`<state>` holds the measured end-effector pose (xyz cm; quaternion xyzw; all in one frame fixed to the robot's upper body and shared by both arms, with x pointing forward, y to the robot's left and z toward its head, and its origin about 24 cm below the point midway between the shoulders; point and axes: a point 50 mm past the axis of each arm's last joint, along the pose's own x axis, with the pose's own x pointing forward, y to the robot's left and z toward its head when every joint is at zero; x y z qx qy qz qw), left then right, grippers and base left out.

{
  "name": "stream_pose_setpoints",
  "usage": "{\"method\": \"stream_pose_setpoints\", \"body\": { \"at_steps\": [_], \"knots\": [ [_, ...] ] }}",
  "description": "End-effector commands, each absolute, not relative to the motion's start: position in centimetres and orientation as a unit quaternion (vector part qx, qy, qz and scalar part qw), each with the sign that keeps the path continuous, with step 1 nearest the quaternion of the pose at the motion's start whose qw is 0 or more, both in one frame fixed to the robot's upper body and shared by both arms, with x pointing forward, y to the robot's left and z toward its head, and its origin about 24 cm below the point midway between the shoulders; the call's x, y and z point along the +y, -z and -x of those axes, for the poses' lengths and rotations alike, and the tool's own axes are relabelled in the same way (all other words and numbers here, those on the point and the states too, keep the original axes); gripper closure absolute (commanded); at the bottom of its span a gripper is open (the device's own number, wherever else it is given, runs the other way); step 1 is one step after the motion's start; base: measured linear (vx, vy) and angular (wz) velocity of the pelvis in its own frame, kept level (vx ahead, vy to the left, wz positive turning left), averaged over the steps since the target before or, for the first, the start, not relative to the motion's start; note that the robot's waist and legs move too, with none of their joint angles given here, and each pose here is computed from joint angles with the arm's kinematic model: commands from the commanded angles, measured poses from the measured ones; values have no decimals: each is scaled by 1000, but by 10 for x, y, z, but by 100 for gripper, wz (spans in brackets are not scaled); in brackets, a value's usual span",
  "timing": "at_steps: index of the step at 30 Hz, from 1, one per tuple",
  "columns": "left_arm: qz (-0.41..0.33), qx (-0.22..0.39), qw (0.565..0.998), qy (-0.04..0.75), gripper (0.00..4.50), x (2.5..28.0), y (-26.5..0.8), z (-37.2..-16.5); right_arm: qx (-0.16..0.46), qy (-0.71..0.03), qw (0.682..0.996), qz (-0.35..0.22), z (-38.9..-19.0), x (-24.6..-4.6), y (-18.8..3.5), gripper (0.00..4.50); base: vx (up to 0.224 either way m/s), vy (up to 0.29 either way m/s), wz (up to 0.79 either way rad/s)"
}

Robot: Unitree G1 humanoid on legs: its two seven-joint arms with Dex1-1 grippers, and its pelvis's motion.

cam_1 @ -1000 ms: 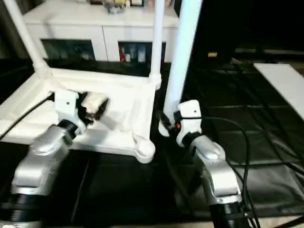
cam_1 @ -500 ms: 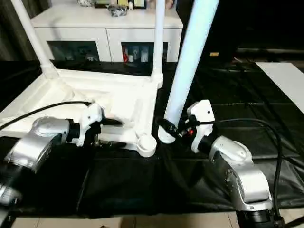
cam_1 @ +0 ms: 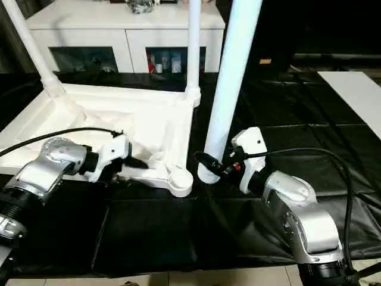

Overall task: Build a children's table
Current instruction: Insert table leg to table base

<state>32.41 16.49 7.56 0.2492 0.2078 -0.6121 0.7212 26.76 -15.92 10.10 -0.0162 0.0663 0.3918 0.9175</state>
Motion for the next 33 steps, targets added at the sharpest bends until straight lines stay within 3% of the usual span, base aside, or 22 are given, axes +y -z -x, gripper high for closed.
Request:
{"method": "stream_pose_setpoints", "body": {
  "at_steps": [1,12,33],
  "knots": [
    [-256,203,717,616,183,166,-81,-326,53,-404,913,28,-269,-156,-108,262,0,0,0],
    [-255,212,717,613,263,174,-79,-327,53,-416,908,19,-268,-149,-107,262,0,0,0],
    [-275,225,689,631,433,163,-70,-330,55,-428,902,29,-266,-147,-105,262,0,0,0]
  ]
}}
